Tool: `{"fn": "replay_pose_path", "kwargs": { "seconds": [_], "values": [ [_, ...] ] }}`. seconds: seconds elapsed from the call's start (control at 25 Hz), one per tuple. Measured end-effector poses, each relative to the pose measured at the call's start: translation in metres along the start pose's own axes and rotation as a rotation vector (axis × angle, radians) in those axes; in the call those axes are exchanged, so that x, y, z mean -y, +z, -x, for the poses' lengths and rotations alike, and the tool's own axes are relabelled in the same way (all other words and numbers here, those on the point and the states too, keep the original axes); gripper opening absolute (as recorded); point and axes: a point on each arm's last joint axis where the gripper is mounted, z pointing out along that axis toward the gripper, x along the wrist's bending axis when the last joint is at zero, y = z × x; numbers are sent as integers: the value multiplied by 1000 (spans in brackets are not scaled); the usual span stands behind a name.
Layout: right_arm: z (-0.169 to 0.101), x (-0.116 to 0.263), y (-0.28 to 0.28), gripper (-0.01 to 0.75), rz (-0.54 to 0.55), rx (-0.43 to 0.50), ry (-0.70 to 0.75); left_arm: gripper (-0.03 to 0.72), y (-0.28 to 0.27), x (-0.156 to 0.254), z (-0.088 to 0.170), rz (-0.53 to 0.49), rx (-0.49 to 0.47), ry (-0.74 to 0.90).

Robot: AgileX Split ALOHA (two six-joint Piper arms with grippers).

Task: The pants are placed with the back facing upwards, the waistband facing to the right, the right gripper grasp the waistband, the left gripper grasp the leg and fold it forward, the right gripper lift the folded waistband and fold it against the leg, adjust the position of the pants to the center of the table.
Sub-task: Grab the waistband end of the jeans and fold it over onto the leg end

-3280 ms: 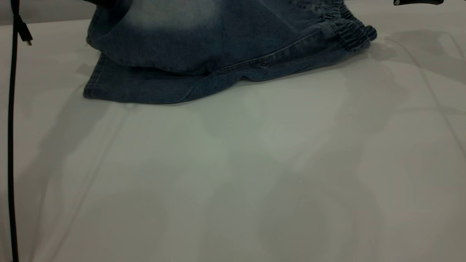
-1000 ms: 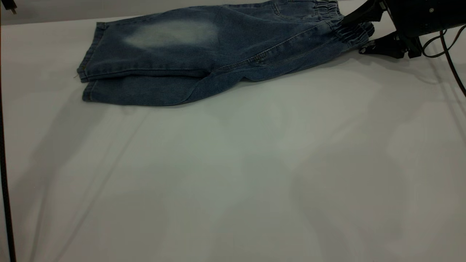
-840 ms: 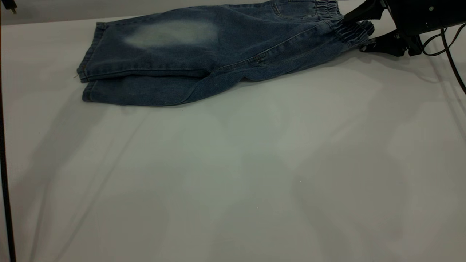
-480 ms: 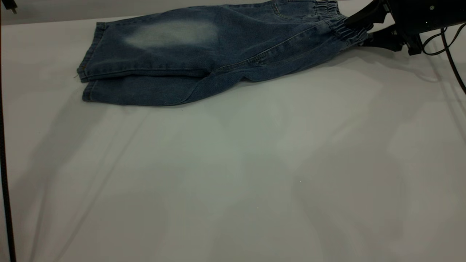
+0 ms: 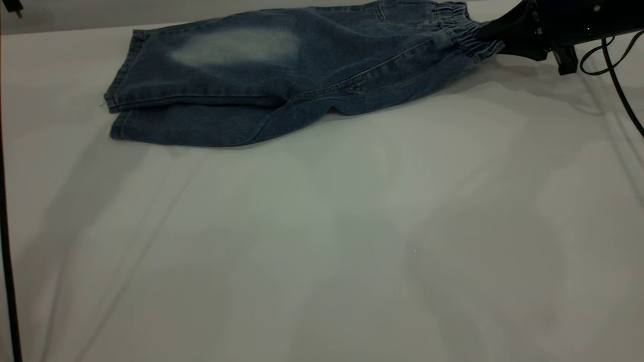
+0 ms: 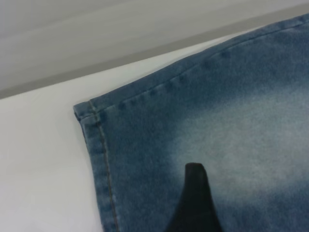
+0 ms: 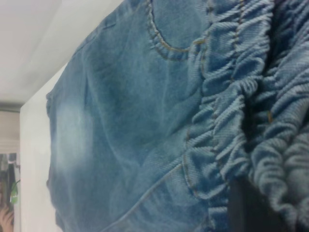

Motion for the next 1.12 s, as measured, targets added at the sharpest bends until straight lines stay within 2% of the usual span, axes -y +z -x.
{"fn": "replay_pose_path", "kwargs": {
  "seconds": [0.16, 0.36, 0.48, 0.88, 1.12],
  "values": [
    [-12, -5, -2, 96, -11, -46, 1, 522, 2, -11, 7, -48, 30, 16],
    [-35, -10, -5, 96, -19, -7, -71, 522, 7, -32, 28, -49, 75, 98],
    [-47, -12, -9, 96, -31, 8, -109, 522, 18, -38, 48, -87, 114, 133],
    [-49, -8, -10, 96, -76, 5, -116, 522, 78, -31, 114, -233, 225, 237],
    [-49, -7, -10, 96, -84, -6, -110, 522, 119, -12, 134, -281, 248, 265]
  ]
}}
